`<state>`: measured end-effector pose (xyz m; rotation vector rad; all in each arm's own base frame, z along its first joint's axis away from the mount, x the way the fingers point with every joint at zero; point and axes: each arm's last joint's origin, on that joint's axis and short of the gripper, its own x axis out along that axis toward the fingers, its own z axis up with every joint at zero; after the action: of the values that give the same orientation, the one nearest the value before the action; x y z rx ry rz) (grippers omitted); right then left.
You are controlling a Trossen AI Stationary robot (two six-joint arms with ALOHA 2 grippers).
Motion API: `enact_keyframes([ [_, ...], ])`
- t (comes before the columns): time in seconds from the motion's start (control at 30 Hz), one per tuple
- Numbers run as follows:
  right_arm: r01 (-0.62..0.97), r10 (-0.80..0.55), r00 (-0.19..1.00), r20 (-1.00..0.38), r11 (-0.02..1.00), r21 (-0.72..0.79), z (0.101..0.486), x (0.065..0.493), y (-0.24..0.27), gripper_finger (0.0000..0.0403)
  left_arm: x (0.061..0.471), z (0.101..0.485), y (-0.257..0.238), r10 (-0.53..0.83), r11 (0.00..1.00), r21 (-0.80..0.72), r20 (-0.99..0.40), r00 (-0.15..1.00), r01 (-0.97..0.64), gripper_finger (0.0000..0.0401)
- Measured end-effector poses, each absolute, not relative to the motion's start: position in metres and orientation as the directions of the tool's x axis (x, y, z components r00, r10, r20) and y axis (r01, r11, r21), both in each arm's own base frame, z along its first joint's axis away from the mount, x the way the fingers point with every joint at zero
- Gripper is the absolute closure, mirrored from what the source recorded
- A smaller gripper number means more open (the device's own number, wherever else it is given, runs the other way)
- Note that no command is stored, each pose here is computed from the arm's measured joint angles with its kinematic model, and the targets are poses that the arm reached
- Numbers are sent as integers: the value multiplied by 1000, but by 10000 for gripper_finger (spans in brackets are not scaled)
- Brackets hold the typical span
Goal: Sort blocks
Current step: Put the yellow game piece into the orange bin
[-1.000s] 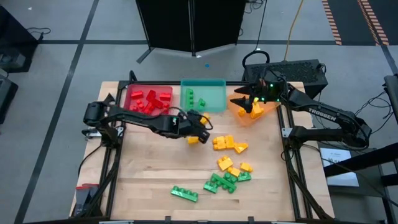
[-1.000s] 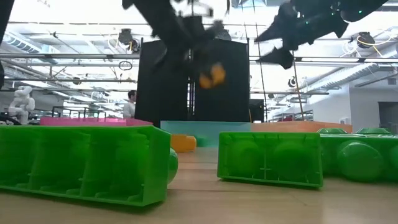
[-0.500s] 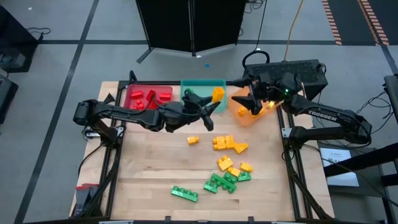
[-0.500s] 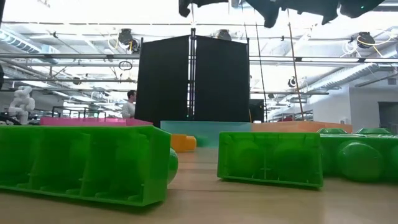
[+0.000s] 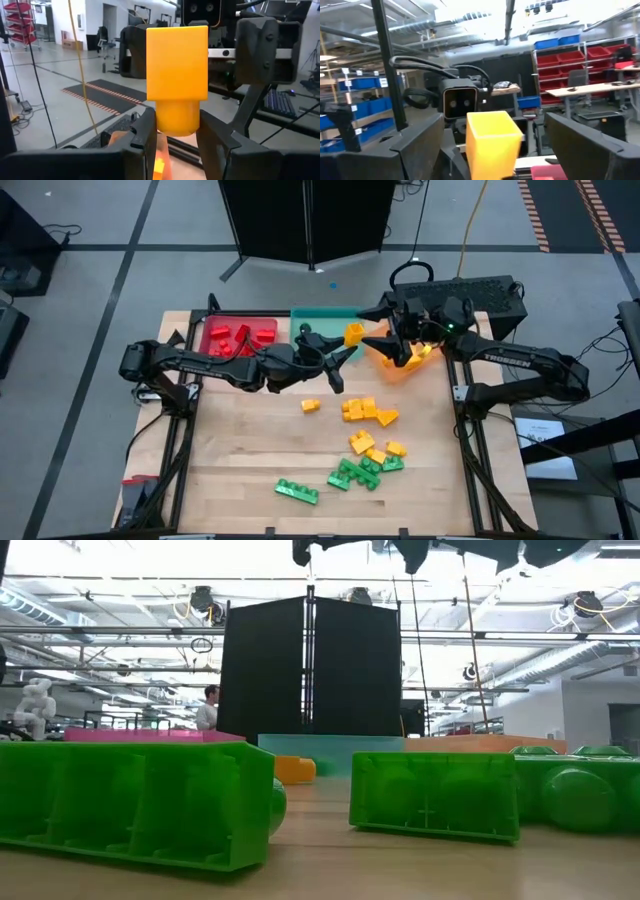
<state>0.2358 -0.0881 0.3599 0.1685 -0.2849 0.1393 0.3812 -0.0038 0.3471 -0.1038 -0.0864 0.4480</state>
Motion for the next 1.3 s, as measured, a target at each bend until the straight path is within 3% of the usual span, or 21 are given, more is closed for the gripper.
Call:
enact_keyframes([
  [0.13,-219,174,946,274,965,145,361,247,-87,66,381,347,-4,436,898,-84,61,898,-431,291],
  [0.5,-216,176,952,252,966,141,356,256,-90,74,381,348,-5,434,900,-81,68,898,-428,291],
  [0.67,-207,168,953,253,969,137,356,256,-90,136,381,348,-5,417,908,-80,68,906,-411,291],
  [0.9,-206,181,959,217,973,102,352,256,-90,285,381,348,-5,408,912,-80,68,910,-403,291],
  [1.1,-199,179,959,220,977,76,353,256,-90,292,381,347,-5,409,912,-75,63,910,-404,288],
  [1.3,-155,134,958,252,986,62,358,252,-89,292,381,345,-5,418,907,-63,34,908,-416,161],
])
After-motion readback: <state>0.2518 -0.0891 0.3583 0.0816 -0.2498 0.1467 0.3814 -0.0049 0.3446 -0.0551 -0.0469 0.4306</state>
